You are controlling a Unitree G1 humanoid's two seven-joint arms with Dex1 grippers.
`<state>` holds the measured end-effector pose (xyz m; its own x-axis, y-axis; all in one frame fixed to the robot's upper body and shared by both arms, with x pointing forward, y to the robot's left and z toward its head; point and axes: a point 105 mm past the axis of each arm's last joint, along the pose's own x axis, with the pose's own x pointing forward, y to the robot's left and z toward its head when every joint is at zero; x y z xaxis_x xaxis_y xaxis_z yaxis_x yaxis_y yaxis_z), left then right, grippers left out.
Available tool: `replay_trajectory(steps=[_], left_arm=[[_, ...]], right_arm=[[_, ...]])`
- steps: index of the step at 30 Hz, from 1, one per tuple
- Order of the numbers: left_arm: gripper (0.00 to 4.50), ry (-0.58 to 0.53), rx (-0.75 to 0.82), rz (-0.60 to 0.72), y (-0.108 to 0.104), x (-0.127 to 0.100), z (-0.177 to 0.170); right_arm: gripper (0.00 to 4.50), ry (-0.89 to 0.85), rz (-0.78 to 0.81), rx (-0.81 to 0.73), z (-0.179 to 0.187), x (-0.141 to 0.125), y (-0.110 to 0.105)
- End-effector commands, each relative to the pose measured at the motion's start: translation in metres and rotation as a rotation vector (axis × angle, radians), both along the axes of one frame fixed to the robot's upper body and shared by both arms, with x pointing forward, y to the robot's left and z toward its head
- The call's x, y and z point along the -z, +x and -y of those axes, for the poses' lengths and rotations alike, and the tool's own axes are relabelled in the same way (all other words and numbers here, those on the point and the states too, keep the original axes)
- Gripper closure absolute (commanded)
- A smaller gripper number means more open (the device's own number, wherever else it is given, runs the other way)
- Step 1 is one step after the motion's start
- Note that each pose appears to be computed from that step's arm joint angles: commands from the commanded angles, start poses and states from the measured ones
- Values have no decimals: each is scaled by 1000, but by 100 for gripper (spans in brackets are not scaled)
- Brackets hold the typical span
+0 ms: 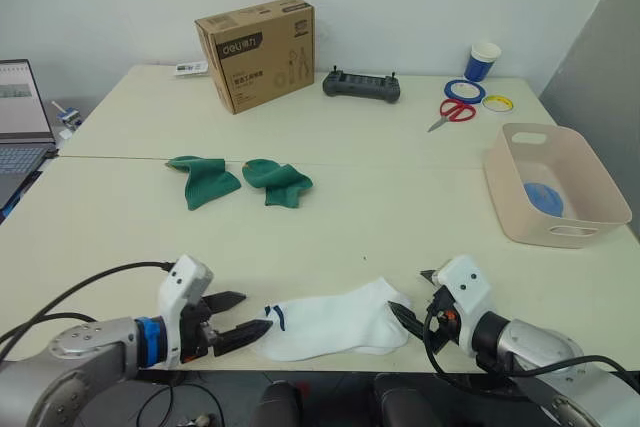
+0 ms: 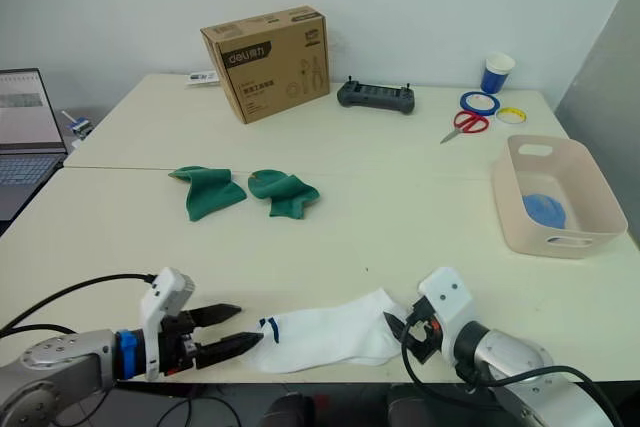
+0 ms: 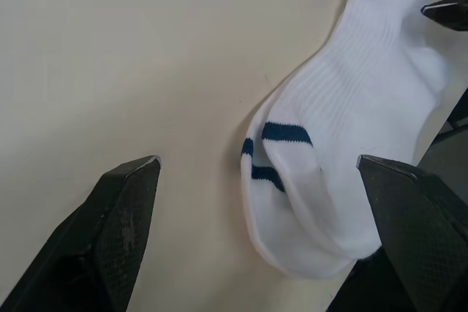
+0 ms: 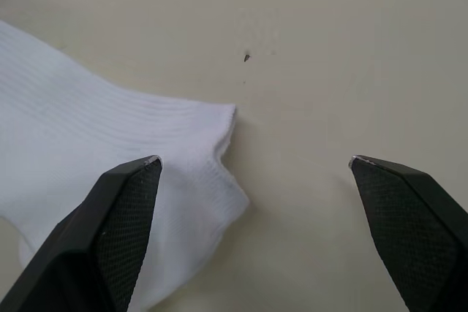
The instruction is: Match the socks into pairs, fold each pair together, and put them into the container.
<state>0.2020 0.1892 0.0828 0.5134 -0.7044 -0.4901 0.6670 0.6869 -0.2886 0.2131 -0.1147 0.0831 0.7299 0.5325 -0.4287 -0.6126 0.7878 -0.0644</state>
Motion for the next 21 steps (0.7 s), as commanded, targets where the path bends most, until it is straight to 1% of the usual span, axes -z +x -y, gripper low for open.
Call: replay_trajectory(steps=[1, 5, 6, 8, 9, 11, 14, 16, 17, 18, 20, 21], left_arm=[[0, 8, 10, -1, -2, 6, 7], [0, 26, 12, -49, -5, 21, 14], [18, 29, 14, -59, -6, 24, 15], [56, 37, 19, -69, -8, 29, 17], [86, 42, 14, -71, -7, 32, 18], [147, 56, -14, -79, -4, 38, 18], [227, 46, -10, -113, -9, 42, 21], [284, 4, 2, -127, -12, 39, 28], [322, -12, 9, -131, -14, 37, 30], [342, -21, 14, -134, -15, 36, 32], [395, -39, 26, -126, -15, 30, 32], [426, -48, 34, -120, -15, 27, 33]], right_arm=[[4, 19, 21, 15, -1, 4, -1], [4, 51, -41, 43, -1, 21, -8], [1, 62, -55, 49, -2, 24, -9], [41, 62, -69, 40, -5, 28, -11], [64, 55, -73, 30, -6, 30, -12], [128, 41, -73, 8, -10, 33, -13], [227, 38, -60, -14, -15, 30, -14], [301, 30, -48, -27, -16, 29, -14], [347, 24, -43, -31, -16, 28, -13], [371, 22, -40, -33, -16, 28, -13], [439, 29, -32, -35, -16, 25, -12], [450, 32, -27, -36, -16, 23, -12]])
